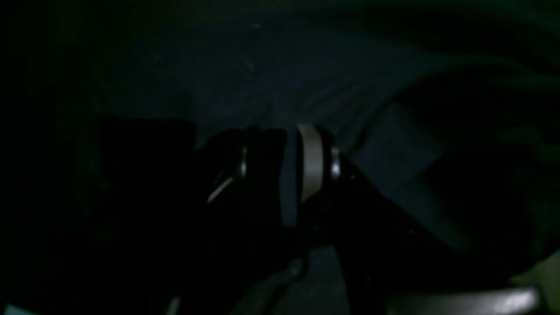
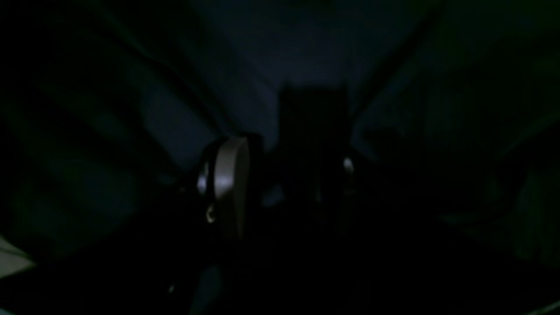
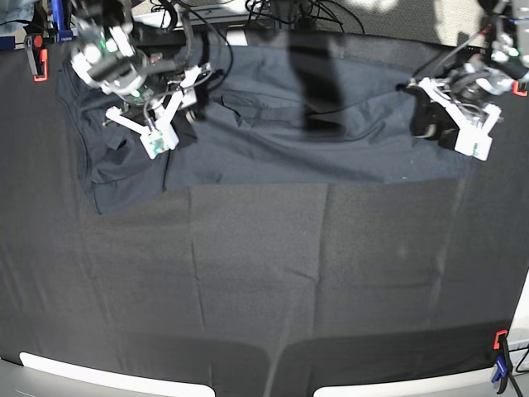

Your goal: Layout the t-shirt on the table in an organized manner, then fold the t-shirt properly

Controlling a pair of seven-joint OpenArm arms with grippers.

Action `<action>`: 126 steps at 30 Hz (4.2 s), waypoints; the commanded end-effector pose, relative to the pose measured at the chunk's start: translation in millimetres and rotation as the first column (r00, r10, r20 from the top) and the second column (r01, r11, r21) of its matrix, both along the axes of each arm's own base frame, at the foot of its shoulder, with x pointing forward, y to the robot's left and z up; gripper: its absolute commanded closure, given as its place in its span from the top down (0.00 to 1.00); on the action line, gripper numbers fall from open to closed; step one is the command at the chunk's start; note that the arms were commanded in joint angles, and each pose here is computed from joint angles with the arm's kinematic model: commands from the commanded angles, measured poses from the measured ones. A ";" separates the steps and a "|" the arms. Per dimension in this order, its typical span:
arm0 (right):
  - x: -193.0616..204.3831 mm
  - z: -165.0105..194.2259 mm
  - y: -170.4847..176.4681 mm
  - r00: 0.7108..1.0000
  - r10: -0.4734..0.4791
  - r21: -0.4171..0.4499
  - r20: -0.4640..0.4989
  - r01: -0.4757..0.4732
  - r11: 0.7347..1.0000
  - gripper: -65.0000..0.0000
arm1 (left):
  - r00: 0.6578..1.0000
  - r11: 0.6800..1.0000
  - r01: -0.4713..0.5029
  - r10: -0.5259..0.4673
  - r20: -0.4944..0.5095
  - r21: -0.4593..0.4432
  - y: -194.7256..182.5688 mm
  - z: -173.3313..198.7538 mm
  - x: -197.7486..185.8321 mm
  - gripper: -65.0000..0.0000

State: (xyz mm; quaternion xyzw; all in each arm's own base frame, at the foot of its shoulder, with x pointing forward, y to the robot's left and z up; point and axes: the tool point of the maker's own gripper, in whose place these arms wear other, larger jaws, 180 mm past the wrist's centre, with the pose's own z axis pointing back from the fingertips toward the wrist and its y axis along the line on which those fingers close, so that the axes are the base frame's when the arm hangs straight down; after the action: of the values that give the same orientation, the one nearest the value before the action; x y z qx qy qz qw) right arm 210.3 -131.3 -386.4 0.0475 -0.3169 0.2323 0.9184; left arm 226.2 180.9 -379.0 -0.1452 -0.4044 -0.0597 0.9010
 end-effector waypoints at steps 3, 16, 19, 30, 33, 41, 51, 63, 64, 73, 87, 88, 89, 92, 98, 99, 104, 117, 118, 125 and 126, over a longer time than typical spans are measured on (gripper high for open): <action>-0.4 -6.5 -14.0 1.000 -0.006 -0.072 -0.006 0.005 0.997 0.39 | 0.997 0.999 -0.043 0.042 -0.057 -0.013 12.7 -23.4 -7.6 0.19; 4.6 0.9 -108.3 0.992 -0.126 -0.300 0.026 0.128 0.945 0.39 | 0.963 0.985 -0.036 0.079 -0.258 0.166 76.5 -90.9 -17.3 0.19; -1.2 -9.6 -123.6 0.986 -0.169 -0.271 -0.014 0.159 0.949 0.39 | 0.959 0.980 -0.024 0.079 -0.272 0.199 93.5 -85.5 -17.6 0.19; 9.2 -37.4 -141.7 0.970 -0.237 -0.241 -0.056 0.218 0.946 0.39 | 0.952 0.969 -0.004 0.080 -0.296 0.248 126.5 -70.4 -16.5 0.19; 24.5 -29.0 -141.7 0.971 -0.237 -0.234 -0.021 0.226 0.946 0.39 | 0.955 0.962 0.005 0.077 -0.286 0.274 137.8 -61.4 -12.4 0.19; 42.9 -13.4 -138.5 0.973 -0.228 -0.220 0.033 0.230 0.948 0.39 | 0.982 0.964 0.073 -0.024 -0.189 0.256 118.9 -7.1 18.4 0.19; 67.1 61.0 -112.1 0.966 -0.139 -0.231 0.218 0.189 0.954 0.39 | 0.976 0.951 0.116 -0.056 -0.210 0.288 110.3 2.9 17.8 0.39; 50.9 105.9 -85.1 0.957 -0.066 -0.250 0.281 0.139 0.958 0.39 | 0.967 0.998 -0.031 0.044 -0.251 0.056 119.6 -14.8 23.3 0.39; 47.6 102.9 -85.3 0.961 -0.066 -0.253 0.270 0.137 0.958 0.39 | 0.968 0.999 -0.036 0.044 -0.247 0.039 118.9 -11.1 26.5 0.39; 38.7 95.1 -84.9 0.968 -0.066 -0.255 0.240 0.128 0.958 0.39 | 0.976 0.979 -0.201 0.202 -0.081 0.028 169.0 36.0 49.9 0.39; 37.1 93.5 -85.8 0.971 -0.069 -0.260 0.229 0.130 0.957 0.39 | 0.975 0.978 -0.203 0.206 -0.081 0.040 184.8 48.5 43.7 0.70; 36.8 93.2 -85.4 0.972 -0.070 -0.257 0.227 0.129 0.958 0.39 | 0.976 0.980 -0.197 0.197 -0.095 0.016 180.7 47.9 42.2 0.69; 36.7 92.9 -82.6 0.972 -0.067 -0.242 0.224 0.122 0.963 0.39 | 0.976 0.982 -0.191 0.190 -0.104 -0.001 177.6 47.5 41.3 0.69; 35.3 92.0 -67.2 0.976 -0.054 -0.156 0.209 0.087 0.984 0.39 | 0.979 0.981 -0.179 0.171 -0.108 -0.072 170.3 47.1 40.4 0.69; 24.7 92.8 -24.5 0.981 0.087 0.009 0.176 -0.090 0.996 0.39 | 0.978 0.957 -0.152 0.110 -0.175 -0.246 158.8 27.7 22.3 0.69; 22.9 94.3 -18.4 0.979 0.104 0.036 0.177 -0.112 0.993 0.39 | 0.977 0.949 -0.160 0.114 -0.177 -0.271 159.8 24.3 20.2 0.69; 13.6 107.7 5.6 0.963 0.188 0.105 0.192 -0.210 0.972 0.39 | 0.972 0.906 -0.207 0.149 -0.179 -0.370 165.1 15.8 20.4 0.69; -9.5 118.1 24.8 0.954 0.218 0.120 0.204 -0.245 0.962 0.39 | 0.957 0.861 -0.246 0.141 -0.255 -0.444 133.1 -22.2 11.4 0.69; -9.2 118.5 25.6 0.954 0.215 0.123 0.207 -0.244 0.962 0.39 | 0.956 0.857 -0.248 0.140 -0.258 -0.452 129.3 -24.6 10.3 0.69; -8.1 120.3 26.5 0.952 0.214 0.129 0.218 -0.245 0.961 0.39 | 0.939 0.835 -0.221 0.041 -0.342 -0.504 97.7 -39.5 -9.3 0.69; -7.6 121.3 27.1 0.951 0.213 0.132 0.225 -0.246 0.960 0.39 | 0.940 0.828 -0.220 0.037 -0.340 -0.516 95.8 -38.4 -9.8 0.69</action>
State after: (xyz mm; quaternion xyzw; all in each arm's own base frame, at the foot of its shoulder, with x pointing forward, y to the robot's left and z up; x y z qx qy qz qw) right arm 200.6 -107.5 -274.6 0.1309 -0.4031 0.3048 0.8529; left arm 220.0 271.1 -418.1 -0.3863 -0.2762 0.1530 0.8666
